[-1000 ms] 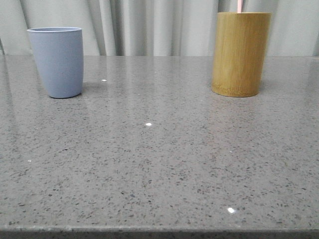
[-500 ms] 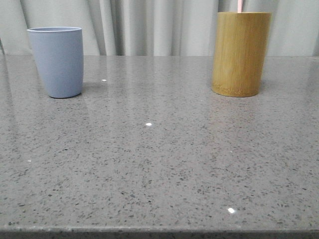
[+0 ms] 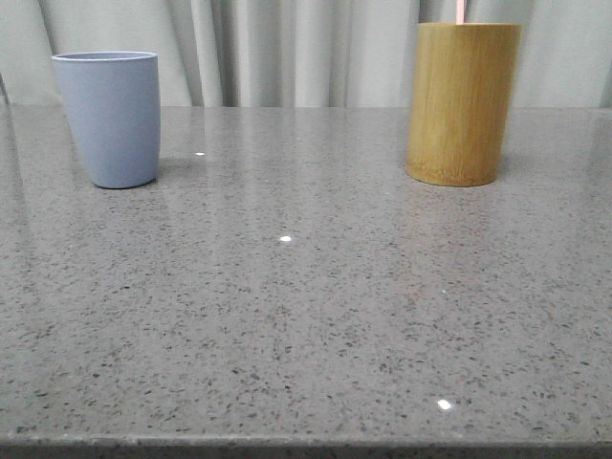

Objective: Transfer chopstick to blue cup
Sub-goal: 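Move the left gripper open toward the light blue cup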

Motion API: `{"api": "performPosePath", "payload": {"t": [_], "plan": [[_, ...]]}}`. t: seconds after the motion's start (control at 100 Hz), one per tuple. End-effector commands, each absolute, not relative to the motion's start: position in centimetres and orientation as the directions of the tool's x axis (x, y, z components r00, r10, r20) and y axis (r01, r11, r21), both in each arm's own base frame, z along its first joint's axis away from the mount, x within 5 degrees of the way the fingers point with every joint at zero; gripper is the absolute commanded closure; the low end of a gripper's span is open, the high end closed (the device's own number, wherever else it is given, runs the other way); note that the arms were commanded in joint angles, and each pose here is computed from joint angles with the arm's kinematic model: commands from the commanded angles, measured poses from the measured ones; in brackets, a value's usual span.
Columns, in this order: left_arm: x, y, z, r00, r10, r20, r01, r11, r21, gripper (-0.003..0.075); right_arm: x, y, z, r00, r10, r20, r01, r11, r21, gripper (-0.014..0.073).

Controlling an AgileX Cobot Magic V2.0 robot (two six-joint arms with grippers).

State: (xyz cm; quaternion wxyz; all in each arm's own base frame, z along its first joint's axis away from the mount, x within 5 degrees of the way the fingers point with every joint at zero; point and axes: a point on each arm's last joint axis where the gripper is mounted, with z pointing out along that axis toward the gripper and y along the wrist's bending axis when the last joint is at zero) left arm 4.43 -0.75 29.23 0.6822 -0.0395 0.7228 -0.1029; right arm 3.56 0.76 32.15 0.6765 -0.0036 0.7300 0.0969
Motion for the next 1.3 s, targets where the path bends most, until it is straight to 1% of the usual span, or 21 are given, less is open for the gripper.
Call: {"api": "performPosePath", "payload": {"t": [0.0,0.11,0.15,0.22,0.29,0.37,0.54,0.96,1.01,1.06,1.13,1.18,1.2,1.25,1.29], "plan": [[4.9,-0.8,32.6,-0.099,-0.199,-0.975,0.085,0.975,-0.208,0.0739,3.9,0.7,35.3,-0.093,0.074,-0.993,-0.124,0.989,0.085,0.0663],[5.7,-1.1,35.2,-0.236,-0.179,-0.955,0.084,0.975,-0.204,0.0739,4.3,0.7,37.8,-0.192,0.011,-0.981,-0.122,0.992,0.035,0.0663],[6.3,-1.2,35.6,-0.319,-0.168,-0.933,0.080,0.976,-0.203,0.0739,4.5,0.7,38.5,-0.231,-0.007,-0.973,-0.122,0.992,0.021,0.0663],[6.8,-1.3,36.8,-0.394,-0.143,-0.908,0.083,0.978,-0.190,0.0739,4.8,0.7,39.4,-0.283,-0.030,-0.959,-0.125,0.992,0.006,0.0663],[7.7,-1.4,37.7,-0.436,-0.109,-0.893,0.092,0.982,-0.165,0.0739,5.2,0.8,40.0,-0.318,-0.034,-0.947,-0.126,0.992,0.006,0.0663],[8.5,-1.4,38.4,-0.446,-0.109,-0.888,0.092,0.982,-0.167,0.0739,5.6,0.8,40.3,-0.320,-0.034,-0.947,-0.126,0.992,0.006,0.0663],[9.5,-1.7,38.2,-0.481,-0.130,-0.867,0.098,0.975,-0.200,0.0739,5.8,0.8,40.5,-0.307,-0.033,-0.951,-0.125,0.992,0.006,0.0663],[9.5,-1.7,38.1,-0.484,-0.124,-0.866,0.104,0.975,-0.198,0.0729,5.8,0.8,40.5,-0.307,-0.033,-0.951,-0.125,0.992,0.006,0.0656],[9.5,-1.8,38.1,-0.490,-0.116,-0.864,0.109,0.975,-0.193,0.0702,5.8,0.8,40.5,-0.307,-0.033,-0.951,-0.125,0.992,0.006,0.0635],[9.5,-1.8,38.0,-0.498,-0.113,-0.860,0.110,0.975,-0.191,0.0653,5.8,0.8,40.5,-0.308,-0.033,-0.951,-0.125,0.992,0.006,0.0594],[9.4,-1.8,38.0,-0.503,-0.111,-0.857,0.111,0.975,-0.191,0.0542,5.8,0.8,40.4,-0.309,-0.033,-0.950,-0.125,0.992,0.006,0.0501],[9.4,-1.8,37.9,-0.506,-0.110,-0.856,0.111,0.975,-0.191,0.0423,5.8,0.8,40.4,-0.309,-0.033,-0.950,-0.125,0.992,0.006,0.0397],[9.4,-1.8,37.9,-0.508,-0.110,-0.855,0.111,0.975,-0.191,0.0390,5.8,0.8,40.4,-0.309,-0.033,-0.950,-0.125,0.992,0.006,0.0368],[9.4,-1.8,37.9,-0.509,-0.109,-0.854,0.111,0.975,-0.191,0.0253,5.8,0.8,40.4,-0.309,-0.033,-0.950,-0.125,0.992,0.006,0.0244],[9.4,-1.8,37.9,-0.510,-0.109,-0.854,0.111,0.975,-0.191,0.0172,5.8,0.8,40.4,-0.309,-0.033,-0.950,-0.125,0.992,0.006,0.0171]]}}
